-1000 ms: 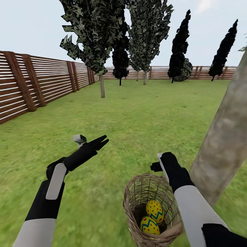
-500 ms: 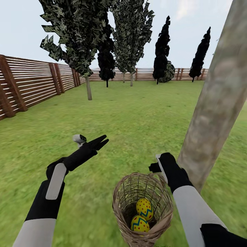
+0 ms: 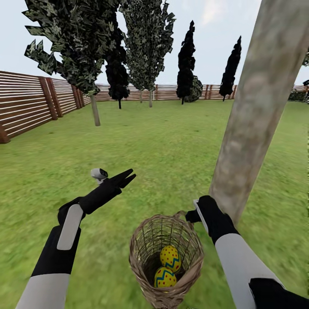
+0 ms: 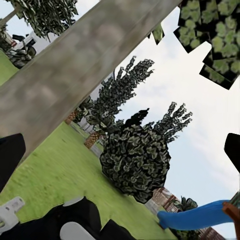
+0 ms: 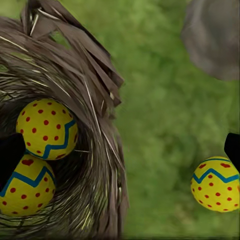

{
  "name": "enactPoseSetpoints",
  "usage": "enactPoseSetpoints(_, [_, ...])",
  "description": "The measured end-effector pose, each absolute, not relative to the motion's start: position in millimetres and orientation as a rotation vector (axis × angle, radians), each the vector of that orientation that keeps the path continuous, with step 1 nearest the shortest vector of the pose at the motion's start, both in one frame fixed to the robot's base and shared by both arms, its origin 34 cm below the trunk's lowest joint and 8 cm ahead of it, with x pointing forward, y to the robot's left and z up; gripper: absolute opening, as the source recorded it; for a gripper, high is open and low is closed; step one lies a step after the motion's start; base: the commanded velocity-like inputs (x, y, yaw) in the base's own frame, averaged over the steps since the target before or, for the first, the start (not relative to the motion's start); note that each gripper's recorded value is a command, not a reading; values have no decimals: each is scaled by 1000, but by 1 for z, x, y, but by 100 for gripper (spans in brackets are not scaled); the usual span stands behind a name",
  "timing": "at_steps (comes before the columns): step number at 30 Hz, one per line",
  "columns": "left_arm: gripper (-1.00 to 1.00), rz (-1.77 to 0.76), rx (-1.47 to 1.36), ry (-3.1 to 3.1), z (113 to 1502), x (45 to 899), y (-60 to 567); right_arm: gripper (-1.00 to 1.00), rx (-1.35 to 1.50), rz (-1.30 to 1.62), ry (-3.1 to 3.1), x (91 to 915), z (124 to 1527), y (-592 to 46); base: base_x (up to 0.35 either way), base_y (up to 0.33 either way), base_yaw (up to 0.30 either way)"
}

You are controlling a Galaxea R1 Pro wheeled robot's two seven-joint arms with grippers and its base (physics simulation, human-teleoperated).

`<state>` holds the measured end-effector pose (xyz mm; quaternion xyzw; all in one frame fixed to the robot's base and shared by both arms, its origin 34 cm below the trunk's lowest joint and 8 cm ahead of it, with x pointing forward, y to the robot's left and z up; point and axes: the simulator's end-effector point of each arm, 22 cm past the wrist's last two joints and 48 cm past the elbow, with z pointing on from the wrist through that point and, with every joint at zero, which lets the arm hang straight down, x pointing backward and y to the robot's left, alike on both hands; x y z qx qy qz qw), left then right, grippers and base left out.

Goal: Take the three Easter eggs out of the wicker basket on the lawn in the garden, then place them on the lawn next to a single tree (choose any tree) so that all three eggs are next to the same tree and none are left in the basket.

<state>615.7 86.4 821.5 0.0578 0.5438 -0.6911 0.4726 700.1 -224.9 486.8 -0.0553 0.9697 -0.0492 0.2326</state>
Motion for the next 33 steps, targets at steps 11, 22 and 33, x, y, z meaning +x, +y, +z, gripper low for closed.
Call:
enactPoseSetpoints(11, [100, -1711, 89, 1380, 796, 627, 84, 100, -123, -115, 2691, 697, 475, -227, 10, 41, -167])
enactPoseSetpoints(22, [100, -1755, -46, 1505, 733, 646, 83, 100, -91, -101, 2703, 697, 468, -231, 86, 302, -187])
enactPoseSetpoints(33, [100, -1760, -63, 1521, 723, 648, 84, 100, -91, -89, 2720, 694, 459, -228, 41, 99, -130])
